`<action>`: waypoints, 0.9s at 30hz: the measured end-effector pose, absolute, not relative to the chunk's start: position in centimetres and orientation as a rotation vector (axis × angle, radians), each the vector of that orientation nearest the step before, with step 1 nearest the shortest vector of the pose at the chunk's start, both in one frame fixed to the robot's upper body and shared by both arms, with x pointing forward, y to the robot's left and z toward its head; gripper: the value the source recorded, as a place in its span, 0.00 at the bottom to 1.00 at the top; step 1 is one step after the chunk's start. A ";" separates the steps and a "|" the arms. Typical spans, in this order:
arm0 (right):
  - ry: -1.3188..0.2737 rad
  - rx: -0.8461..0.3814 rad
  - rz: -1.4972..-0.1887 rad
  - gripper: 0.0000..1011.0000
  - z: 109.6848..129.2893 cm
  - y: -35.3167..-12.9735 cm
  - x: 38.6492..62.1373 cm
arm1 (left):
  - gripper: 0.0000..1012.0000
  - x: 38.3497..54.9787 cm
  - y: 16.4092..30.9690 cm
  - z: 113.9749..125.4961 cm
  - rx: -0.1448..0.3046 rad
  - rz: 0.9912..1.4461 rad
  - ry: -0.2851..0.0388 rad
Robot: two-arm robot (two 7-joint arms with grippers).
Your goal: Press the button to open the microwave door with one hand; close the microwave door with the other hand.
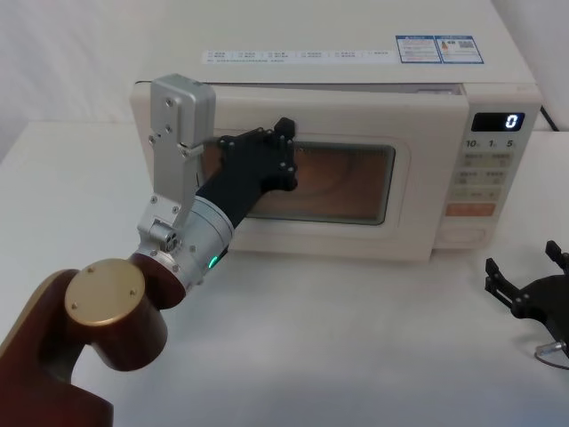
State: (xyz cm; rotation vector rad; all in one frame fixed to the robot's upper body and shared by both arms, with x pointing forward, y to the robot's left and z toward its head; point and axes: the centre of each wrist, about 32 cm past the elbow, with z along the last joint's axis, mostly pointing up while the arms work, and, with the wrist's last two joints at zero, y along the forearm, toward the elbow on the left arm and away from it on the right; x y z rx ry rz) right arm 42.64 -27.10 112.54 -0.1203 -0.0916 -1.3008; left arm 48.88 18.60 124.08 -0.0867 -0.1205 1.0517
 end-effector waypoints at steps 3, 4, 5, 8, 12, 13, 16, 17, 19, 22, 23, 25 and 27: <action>-0.092 -0.120 -1.301 0.99 112.5 -27.1 42.6 | 0.00 49.0 18.5 124.1 -0.090 1.063 -0.116; -0.092 -0.120 -1.301 0.99 112.5 -27.1 42.6 | 0.00 49.0 18.5 124.1 -0.091 1.064 -0.115; -0.092 -0.120 -1.301 0.99 112.5 -27.1 42.6 | 0.00 49.0 18.4 124.0 -0.092 1.066 -0.113; -0.092 -0.120 -1.301 0.99 112.5 -27.1 42.6 | 0.00 49.2 18.3 124.0 -0.095 1.072 -0.103; -0.092 -0.120 -1.301 0.99 112.5 -27.1 42.6 | 0.00 49.3 18.2 124.0 -0.096 1.075 -0.095; -0.092 -0.120 -1.301 0.99 112.5 -27.1 42.6 | 0.00 49.4 18.1 124.0 -0.097 1.076 -0.093; -0.092 -0.120 -1.301 0.99 112.5 -27.1 42.6 | 0.00 49.4 18.0 124.0 -0.098 1.077 -0.090; -0.092 -0.120 -1.301 0.99 112.5 -27.1 42.6 | 0.00 49.4 18.0 123.9 -0.098 1.078 -0.090; -0.092 -0.120 -1.301 0.99 112.5 -27.1 42.6 | 0.00 49.5 18.0 123.9 -0.098 1.079 -0.087; -0.092 -0.120 -1.301 0.99 112.5 -27.1 42.6 | 0.00 49.5 17.9 123.9 -0.099 1.081 -0.084; -0.092 -0.120 -1.301 0.99 112.5 -27.1 42.6 | 0.00 49.6 17.9 123.8 -0.098 1.082 -0.082; -0.092 -0.120 -1.301 0.99 112.5 -27.1 42.6 | 0.00 49.6 17.9 123.8 -0.097 1.083 -0.079; -0.092 -0.120 -1.301 0.99 112.5 -27.1 42.6 | 0.00 49.7 17.9 123.7 -0.096 1.083 -0.077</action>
